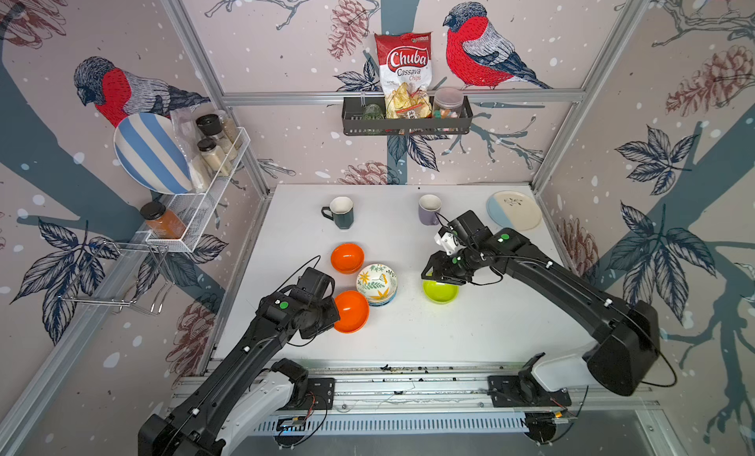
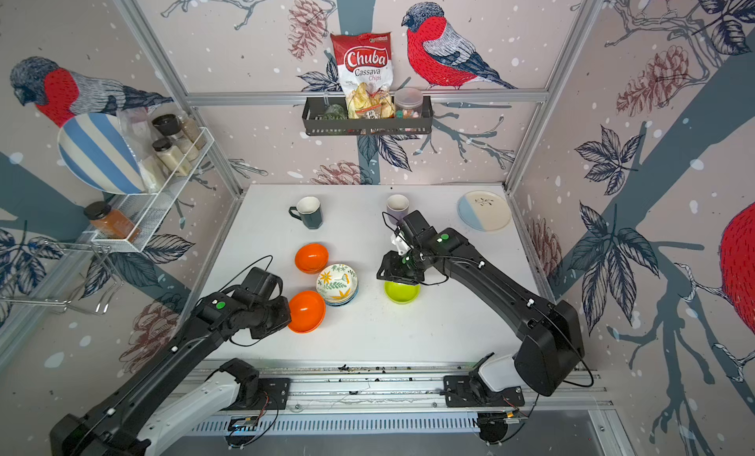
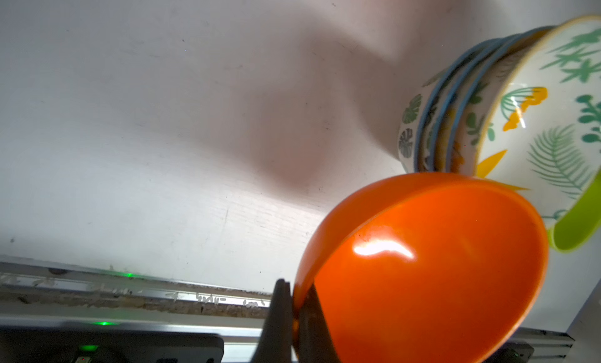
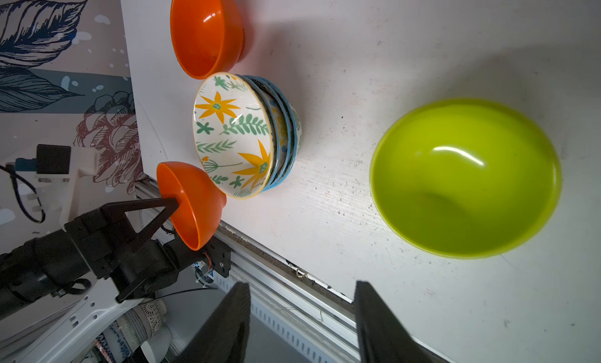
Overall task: Stack the bowls
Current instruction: Pick up the bowl from the center of the board, then place the bowl on the bowl.
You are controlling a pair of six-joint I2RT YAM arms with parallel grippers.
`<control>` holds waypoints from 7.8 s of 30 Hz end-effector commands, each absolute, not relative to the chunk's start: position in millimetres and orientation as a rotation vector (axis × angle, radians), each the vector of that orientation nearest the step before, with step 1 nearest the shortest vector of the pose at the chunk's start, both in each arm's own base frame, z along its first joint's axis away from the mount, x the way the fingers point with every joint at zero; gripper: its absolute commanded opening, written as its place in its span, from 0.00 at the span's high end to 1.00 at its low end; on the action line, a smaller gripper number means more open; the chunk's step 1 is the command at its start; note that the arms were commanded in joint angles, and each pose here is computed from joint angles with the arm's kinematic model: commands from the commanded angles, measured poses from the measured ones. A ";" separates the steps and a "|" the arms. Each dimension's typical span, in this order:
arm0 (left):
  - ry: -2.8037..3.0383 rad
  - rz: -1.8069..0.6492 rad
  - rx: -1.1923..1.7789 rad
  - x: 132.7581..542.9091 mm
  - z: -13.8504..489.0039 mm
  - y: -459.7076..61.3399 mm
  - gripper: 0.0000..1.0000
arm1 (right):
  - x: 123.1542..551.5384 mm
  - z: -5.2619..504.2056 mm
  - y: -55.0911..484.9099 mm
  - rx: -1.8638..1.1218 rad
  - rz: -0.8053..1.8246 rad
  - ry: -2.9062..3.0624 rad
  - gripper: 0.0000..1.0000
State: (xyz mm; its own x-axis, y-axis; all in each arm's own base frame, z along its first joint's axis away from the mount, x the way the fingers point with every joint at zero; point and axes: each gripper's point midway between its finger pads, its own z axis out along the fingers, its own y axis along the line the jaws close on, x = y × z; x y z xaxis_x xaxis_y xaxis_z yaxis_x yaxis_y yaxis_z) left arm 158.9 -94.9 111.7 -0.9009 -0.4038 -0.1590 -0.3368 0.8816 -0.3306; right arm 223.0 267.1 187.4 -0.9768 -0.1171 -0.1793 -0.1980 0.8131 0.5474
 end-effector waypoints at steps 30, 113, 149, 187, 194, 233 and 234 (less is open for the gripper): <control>2.919 -0.474 0.131 217.7 193.4 -191.5 1.00 | 209.8 220.8 313.3 -0.548 0.692 2.833 0.50; 2.717 -0.382 -0.224 204.3 171.7 -90.1 0.22 | 262.7 121.9 176.4 -0.041 0.372 2.988 1.00; 2.744 -0.442 -0.199 205.4 164.5 -100.6 0.21 | 259.3 83.8 172.9 -0.091 0.249 3.032 1.00; 2.753 -0.456 -0.192 205.5 163.2 -103.0 0.21 | 255.9 71.1 173.5 -0.091 0.242 3.060 1.00; 2.762 -0.452 -0.193 205.1 161.4 -102.8 0.21 | 254.6 72.0 173.3 -0.092 0.245 3.063 0.96; 2.757 -0.445 -0.194 206.2 161.8 -102.1 0.21 | 249.1 82.9 174.3 -0.094 0.269 3.058 0.88; 2.758 -0.444 -0.194 206.3 161.7 -102.1 0.21 | 248.8 82.9 174.1 -0.094 0.268 3.059 0.88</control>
